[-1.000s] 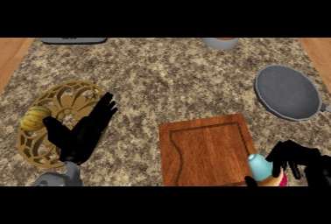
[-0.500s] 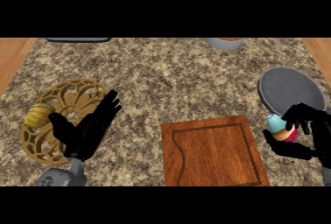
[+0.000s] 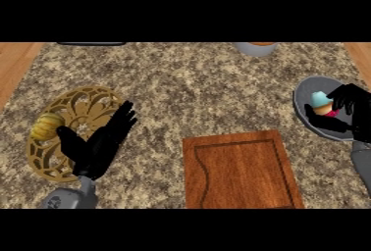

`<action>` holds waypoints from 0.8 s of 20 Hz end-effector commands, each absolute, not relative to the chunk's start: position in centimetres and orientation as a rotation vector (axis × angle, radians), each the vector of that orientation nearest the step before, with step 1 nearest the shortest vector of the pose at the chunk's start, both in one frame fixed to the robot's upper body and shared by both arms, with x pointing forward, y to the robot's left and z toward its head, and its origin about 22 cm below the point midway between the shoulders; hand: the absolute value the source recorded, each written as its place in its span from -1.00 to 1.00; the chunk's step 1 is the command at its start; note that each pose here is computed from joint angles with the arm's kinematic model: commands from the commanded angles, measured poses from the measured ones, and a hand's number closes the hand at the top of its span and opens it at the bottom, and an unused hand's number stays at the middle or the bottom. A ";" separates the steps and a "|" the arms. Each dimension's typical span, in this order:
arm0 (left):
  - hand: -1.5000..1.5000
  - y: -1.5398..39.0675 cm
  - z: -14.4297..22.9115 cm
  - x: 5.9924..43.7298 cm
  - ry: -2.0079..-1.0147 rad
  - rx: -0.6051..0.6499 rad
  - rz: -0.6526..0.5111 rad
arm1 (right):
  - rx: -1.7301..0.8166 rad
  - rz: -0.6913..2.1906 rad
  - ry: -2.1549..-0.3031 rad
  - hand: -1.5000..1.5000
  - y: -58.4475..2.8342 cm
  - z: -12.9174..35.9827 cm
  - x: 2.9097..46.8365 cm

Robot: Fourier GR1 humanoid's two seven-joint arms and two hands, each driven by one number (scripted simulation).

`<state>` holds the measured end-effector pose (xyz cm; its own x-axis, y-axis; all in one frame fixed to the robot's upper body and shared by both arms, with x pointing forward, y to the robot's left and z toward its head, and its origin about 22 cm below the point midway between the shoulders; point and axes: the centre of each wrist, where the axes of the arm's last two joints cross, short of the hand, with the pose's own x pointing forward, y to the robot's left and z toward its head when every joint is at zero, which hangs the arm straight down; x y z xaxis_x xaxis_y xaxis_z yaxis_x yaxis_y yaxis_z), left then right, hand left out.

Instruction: Pick the cupcake from the cutting board and place it in the pan

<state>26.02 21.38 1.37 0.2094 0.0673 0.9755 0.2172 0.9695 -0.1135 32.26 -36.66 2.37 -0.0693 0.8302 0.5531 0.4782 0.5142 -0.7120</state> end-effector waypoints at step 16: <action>0.00 19.6 2.0 26.8 -1.398 -0.294 -0.142 | -1.106 0.537 -1.358 -1.00 -42.6 0.1 34.9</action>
